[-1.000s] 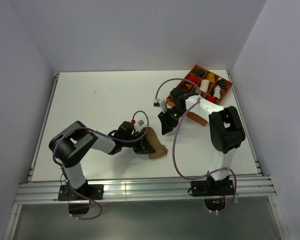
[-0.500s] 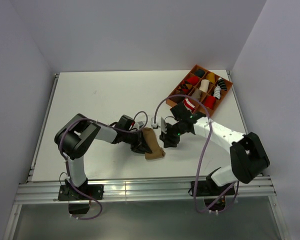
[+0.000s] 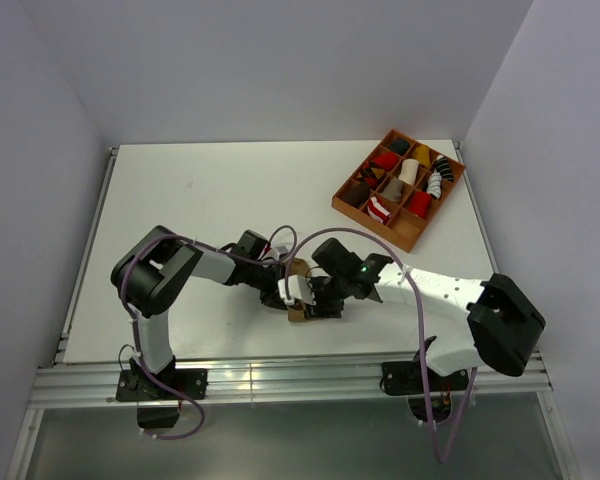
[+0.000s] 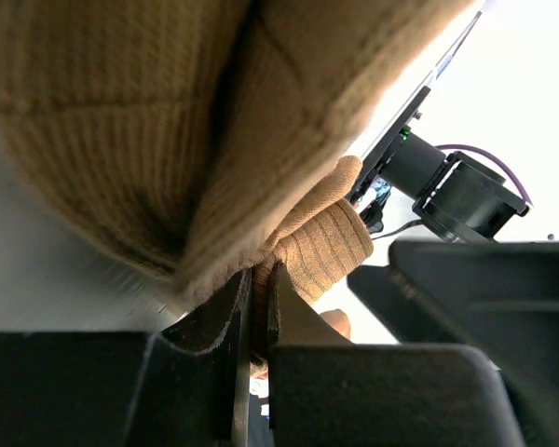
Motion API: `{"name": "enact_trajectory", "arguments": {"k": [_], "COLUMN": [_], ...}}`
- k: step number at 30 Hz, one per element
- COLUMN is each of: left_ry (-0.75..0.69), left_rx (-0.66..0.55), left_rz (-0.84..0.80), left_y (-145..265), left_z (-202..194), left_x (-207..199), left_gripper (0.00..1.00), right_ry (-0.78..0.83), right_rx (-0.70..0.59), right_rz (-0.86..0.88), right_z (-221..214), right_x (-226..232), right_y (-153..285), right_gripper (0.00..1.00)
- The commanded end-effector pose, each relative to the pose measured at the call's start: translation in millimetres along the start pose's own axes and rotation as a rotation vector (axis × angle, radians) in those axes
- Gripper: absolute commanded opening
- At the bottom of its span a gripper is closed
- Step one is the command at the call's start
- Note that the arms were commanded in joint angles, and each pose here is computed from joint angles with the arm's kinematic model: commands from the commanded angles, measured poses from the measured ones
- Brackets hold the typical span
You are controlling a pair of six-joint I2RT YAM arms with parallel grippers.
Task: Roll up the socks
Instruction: Roll the sock at the center of the board.
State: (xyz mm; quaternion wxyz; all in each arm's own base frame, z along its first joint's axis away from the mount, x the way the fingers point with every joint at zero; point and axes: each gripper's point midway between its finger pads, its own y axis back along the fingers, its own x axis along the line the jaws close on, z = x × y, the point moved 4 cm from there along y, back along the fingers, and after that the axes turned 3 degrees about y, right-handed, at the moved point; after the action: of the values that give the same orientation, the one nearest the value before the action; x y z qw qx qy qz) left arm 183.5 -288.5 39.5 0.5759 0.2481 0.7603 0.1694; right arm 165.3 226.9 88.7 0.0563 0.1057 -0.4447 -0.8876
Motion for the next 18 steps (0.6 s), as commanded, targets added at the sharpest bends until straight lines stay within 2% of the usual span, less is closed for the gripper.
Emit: {"name": "enact_trajectory", "arguments": {"k": [1, 10, 13, 15, 18], "left_ry": [0.105, 0.093, 0.086, 0.078, 0.067], "left_rx": [-0.004, 0.003, 0.002, -0.004, -0.027], "left_rz": [0.188, 0.182, 0.173, 0.163, 0.151], "left_y": [-6.0, -6.1, -5.6, -4.3, -0.3], "left_z": [-8.3, -6.5, -6.6, -6.1, -5.4], "left_x": [50.7, 47.2, 45.0, 42.1, 38.8], "left_gripper": [0.0, 0.0, 0.0, 0.01, 0.05], "right_ry": [0.072, 0.087, 0.063, 0.037, 0.015], "right_rx": [0.032, 0.105, 0.134, 0.148, 0.159], "right_rz": [-0.034, 0.009, 0.011, -0.007, 0.004], "right_z": [3.7, 1.2, -4.4, -5.5, -9.4], "right_x": [0.7, 6.9, 5.6, 2.9, 4.5], "right_y": [-10.8, -30.1, -37.0, -38.4, -38.4], "right_gripper": [0.58, 0.52, 0.43, 0.3, 0.24]}}
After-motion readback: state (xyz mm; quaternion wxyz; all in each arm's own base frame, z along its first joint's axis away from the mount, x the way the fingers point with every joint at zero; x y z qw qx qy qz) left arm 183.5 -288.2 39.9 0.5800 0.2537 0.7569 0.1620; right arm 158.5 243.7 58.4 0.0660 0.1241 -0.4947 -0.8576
